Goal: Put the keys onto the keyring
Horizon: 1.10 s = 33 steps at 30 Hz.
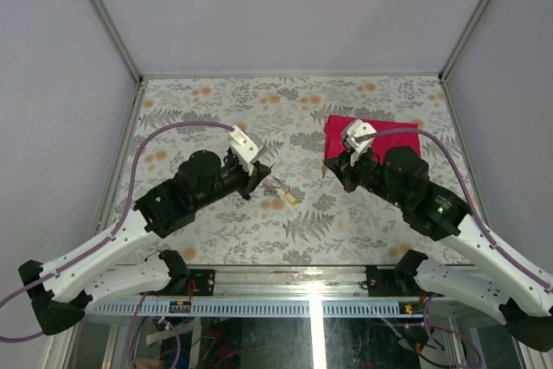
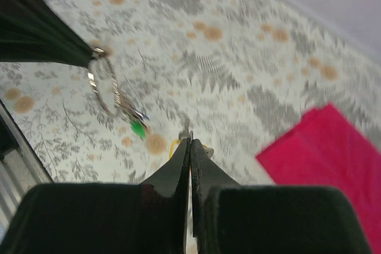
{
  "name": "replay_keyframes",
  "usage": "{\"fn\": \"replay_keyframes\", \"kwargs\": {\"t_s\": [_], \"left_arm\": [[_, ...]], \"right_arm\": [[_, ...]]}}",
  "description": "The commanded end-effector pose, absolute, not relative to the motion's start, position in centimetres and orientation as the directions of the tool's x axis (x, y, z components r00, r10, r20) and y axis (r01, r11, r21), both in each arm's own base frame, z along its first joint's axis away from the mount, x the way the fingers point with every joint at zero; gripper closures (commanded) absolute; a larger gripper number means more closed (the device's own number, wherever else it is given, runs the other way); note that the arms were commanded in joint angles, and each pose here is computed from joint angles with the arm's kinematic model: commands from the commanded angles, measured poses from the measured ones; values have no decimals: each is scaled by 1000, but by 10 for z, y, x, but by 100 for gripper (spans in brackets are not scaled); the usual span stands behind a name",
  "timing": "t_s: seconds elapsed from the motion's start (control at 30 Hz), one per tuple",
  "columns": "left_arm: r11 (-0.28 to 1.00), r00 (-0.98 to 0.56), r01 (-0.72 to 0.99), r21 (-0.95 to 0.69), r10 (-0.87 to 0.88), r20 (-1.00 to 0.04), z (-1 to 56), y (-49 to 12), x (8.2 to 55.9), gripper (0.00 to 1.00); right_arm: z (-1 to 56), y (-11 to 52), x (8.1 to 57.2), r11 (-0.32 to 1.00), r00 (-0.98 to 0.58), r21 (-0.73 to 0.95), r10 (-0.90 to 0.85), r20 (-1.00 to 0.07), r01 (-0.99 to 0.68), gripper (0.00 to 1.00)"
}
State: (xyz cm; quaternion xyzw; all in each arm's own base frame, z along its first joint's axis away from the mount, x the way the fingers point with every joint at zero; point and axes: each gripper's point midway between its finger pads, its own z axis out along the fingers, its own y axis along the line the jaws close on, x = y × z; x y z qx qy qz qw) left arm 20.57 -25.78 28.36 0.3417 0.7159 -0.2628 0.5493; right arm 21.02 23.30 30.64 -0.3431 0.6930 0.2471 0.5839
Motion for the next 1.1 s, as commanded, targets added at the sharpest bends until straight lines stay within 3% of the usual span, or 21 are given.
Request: {"fn": "replay_keyframes", "kwargs": {"t_s": [0.0,0.13,0.23,0.57,0.73,0.83,1.07], "left_arm": [[620,-221,782,-60,186,-957,269,-248,188,100],[622,-231,780,-68,186,-955,265,-242,183,100],[625,-227,778,-62,188,-955,265,-239,182,100],[629,-225,776,-49,203,-953,264,-238,183,100],[630,-222,775,-47,201,-954,264,-238,184,100],[632,-219,774,-41,206,-954,263,-238,185,100],[653,-154,757,17,204,-967,267,-236,196,100]], "right_arm": [[246,198,205,802,-415,65,-237,-878,-594,100],[181,207,181,811,-662,177,-305,-685,-557,100],[148,213,168,822,-757,230,-319,-571,-521,100],[74,213,173,885,-851,176,-333,-407,-431,100],[65,217,187,901,-851,160,-304,-429,-403,82],[87,221,200,910,-826,172,-246,-506,-376,72],[168,232,220,880,-718,365,40,-695,-304,65]]}}
